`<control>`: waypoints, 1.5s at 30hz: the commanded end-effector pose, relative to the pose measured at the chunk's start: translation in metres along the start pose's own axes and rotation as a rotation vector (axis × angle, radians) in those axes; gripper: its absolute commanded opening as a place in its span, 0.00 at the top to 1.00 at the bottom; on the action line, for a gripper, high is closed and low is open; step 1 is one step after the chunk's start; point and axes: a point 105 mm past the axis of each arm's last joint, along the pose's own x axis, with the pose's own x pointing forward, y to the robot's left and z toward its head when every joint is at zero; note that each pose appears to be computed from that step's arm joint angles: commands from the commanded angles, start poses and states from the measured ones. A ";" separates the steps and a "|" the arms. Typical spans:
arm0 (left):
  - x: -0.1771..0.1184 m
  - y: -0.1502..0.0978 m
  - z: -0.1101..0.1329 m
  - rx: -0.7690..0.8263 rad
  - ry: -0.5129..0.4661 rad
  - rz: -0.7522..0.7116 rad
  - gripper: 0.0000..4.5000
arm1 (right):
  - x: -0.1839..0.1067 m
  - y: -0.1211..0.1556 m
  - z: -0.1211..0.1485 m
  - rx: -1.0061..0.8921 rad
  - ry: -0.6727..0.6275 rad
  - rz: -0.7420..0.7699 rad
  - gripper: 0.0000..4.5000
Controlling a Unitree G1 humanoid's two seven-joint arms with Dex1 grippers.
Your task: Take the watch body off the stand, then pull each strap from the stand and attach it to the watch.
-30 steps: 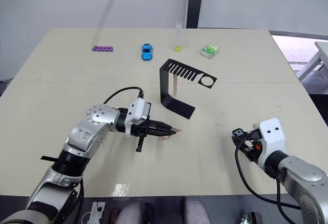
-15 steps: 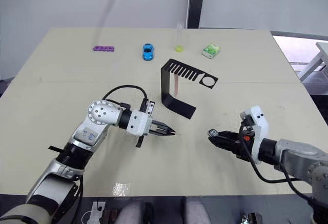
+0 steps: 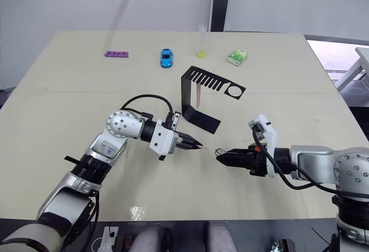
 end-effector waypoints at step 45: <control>0.011 0.009 0.011 0.047 -0.018 0.021 1.00 | 0.007 0.007 0.013 0.064 -0.023 -0.024 0.65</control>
